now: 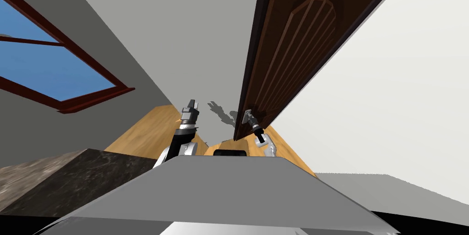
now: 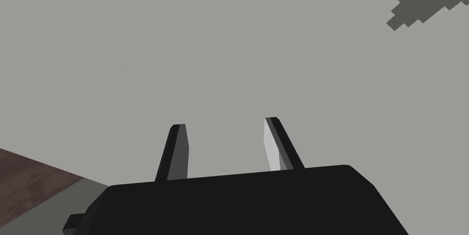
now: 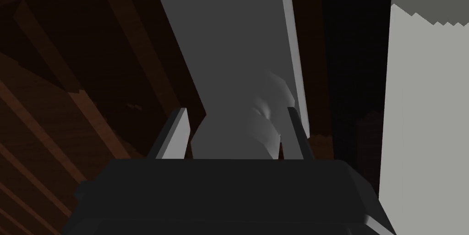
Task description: Pull the door open
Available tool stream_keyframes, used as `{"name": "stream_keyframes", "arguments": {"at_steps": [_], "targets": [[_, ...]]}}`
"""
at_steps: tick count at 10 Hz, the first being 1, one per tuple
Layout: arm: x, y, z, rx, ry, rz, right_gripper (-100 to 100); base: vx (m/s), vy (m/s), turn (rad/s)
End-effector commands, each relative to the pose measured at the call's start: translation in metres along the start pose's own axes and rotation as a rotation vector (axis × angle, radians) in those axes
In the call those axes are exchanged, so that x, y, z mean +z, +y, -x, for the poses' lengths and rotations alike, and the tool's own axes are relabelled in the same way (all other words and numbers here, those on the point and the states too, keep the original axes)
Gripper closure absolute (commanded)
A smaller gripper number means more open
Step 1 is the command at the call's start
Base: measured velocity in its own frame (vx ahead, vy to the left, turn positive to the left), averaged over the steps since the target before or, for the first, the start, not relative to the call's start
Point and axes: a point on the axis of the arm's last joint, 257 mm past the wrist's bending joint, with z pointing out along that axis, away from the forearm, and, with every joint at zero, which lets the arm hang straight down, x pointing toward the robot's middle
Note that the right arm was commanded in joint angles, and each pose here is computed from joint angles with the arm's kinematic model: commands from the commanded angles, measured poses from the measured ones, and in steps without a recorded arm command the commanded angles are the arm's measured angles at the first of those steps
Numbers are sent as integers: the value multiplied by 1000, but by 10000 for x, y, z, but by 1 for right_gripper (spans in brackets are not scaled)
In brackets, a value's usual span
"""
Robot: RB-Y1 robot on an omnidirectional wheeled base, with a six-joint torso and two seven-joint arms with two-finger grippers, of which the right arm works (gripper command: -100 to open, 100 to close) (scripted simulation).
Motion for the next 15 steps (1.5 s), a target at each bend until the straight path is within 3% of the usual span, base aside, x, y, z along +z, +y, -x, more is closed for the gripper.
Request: {"name": "stream_keyframes", "arguments": {"at_steps": [1,2,3,4,6,7,10,11,13,14,15], "targets": [[10,-160,110,28,-21,-37,100,-30,-12,39],[-3,-292,105,64,-18,-78,100,-37,-11,77],[-4,-306,123,89,-26,-82,100,-45,-5,38],[-22,-433,110,122,-22,-122,100,-52,-7,62],[-25,-450,130,154,-32,-128,100,-29,-9,18],[-49,-587,111,195,-29,-170,100,-35,3,75],[-52,-604,128,227,-39,-176,100,-18,-6,10],[-84,-745,102,277,-36,-221,100,-32,1,84],[-88,-760,115,307,-46,-225,100,-32,-9,32],[-123,-891,78,353,-41,-268,100,-30,-11,75],[-126,-902,87,379,-48,-272,100,-30,-10,74]]}}
